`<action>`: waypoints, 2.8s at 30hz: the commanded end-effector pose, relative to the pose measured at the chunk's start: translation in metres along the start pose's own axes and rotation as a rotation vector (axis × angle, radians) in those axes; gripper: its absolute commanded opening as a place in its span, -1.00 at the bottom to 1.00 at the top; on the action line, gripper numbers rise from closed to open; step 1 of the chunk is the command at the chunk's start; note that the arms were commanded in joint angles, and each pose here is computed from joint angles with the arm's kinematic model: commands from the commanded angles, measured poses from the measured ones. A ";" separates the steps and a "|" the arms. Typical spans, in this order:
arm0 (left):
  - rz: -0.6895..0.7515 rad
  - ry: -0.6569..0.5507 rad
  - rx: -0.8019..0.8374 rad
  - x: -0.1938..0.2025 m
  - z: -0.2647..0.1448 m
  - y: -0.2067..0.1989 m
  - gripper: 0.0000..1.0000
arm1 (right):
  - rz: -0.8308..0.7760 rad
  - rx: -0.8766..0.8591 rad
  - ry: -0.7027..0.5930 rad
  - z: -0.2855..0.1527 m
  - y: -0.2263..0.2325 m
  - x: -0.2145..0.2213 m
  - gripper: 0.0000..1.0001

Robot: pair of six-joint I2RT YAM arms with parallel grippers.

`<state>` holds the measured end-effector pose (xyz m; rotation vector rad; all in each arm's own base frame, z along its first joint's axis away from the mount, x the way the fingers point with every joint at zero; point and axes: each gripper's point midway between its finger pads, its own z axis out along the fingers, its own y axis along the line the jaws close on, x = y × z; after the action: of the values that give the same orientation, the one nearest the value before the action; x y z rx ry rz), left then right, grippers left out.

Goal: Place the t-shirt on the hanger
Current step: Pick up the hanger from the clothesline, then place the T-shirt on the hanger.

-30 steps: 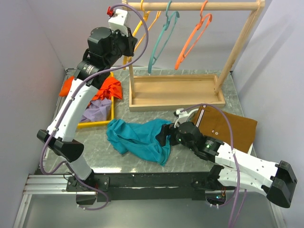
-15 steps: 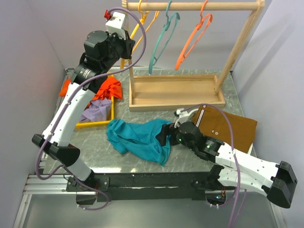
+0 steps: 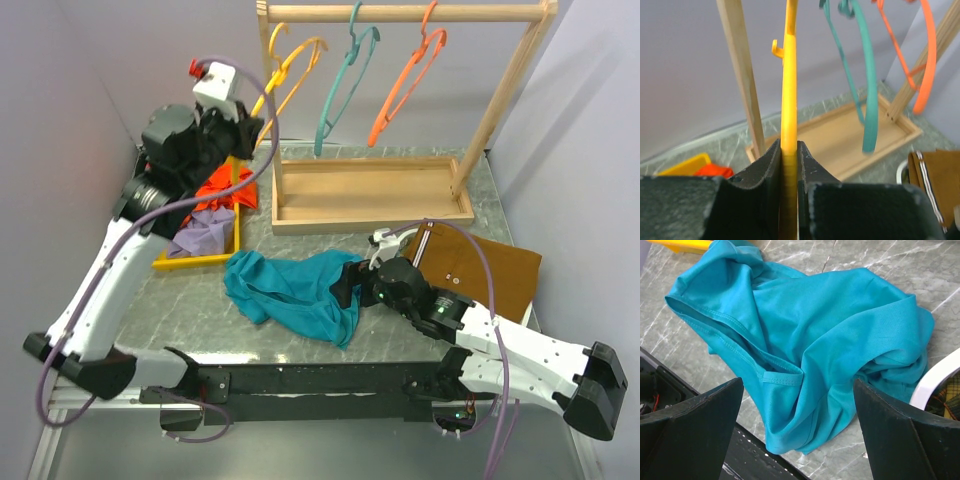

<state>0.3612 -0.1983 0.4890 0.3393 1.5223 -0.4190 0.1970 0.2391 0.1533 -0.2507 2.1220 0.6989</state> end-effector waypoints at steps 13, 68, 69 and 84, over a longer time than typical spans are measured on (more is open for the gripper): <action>0.038 0.299 0.176 0.108 -0.177 -0.020 -0.98 | 0.076 0.008 0.063 -0.010 0.001 0.010 0.64; -0.007 0.226 0.088 0.132 -0.182 -0.008 -0.98 | 0.168 0.255 0.004 0.008 -0.032 0.017 0.13; 0.008 0.215 0.099 0.132 -0.182 -0.010 -0.98 | 0.181 0.236 -0.002 0.004 -0.027 0.013 0.18; 0.228 0.197 0.381 0.153 -0.236 -0.041 -0.98 | 0.186 0.334 -0.010 0.038 -0.016 -0.046 0.23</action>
<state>0.1499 -0.1261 0.3297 0.7202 1.6459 -0.4840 0.2369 0.2535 0.1625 0.0886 2.2456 0.4987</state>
